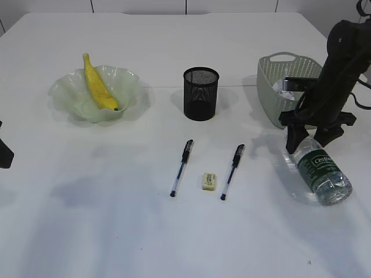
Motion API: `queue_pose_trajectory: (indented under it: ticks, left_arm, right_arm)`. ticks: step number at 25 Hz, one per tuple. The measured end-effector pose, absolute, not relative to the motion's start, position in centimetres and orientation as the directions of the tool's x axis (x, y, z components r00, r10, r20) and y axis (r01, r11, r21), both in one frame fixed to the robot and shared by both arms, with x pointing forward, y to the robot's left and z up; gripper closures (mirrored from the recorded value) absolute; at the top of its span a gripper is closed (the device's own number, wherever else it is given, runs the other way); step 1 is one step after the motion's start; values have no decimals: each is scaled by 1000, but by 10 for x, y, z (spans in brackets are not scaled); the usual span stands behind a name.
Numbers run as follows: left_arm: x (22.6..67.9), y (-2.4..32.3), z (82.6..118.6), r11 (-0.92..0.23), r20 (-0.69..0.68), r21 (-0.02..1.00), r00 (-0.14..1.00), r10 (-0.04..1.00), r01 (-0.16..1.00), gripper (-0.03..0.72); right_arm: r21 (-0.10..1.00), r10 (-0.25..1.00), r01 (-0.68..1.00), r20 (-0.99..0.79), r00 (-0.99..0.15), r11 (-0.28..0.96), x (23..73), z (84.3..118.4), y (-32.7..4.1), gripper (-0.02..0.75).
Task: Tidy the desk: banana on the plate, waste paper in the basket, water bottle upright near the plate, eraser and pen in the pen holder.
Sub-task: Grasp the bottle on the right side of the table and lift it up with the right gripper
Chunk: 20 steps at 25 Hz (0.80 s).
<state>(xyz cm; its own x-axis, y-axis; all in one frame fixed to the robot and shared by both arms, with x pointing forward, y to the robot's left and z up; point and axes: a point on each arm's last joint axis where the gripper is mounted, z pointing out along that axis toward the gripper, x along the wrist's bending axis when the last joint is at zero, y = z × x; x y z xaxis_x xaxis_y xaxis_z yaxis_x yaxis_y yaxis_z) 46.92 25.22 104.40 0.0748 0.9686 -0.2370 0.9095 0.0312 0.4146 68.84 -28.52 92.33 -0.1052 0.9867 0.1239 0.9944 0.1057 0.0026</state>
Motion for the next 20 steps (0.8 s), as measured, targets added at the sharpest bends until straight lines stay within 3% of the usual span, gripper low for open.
queue_pose_trajectory:
  ticks: [9, 20]
  left_arm:
    - [469, 252, 1044, 32, -239, 414, 74, 968, 910, 356]
    - [469, 252, 1044, 32, -239, 414, 74, 968, 910, 367]
  right_arm:
    - [2, 986, 996, 140, -94, 95, 688, 927, -284, 304]
    - [102, 986, 991, 131, -98, 85, 682, 973, -284, 305]
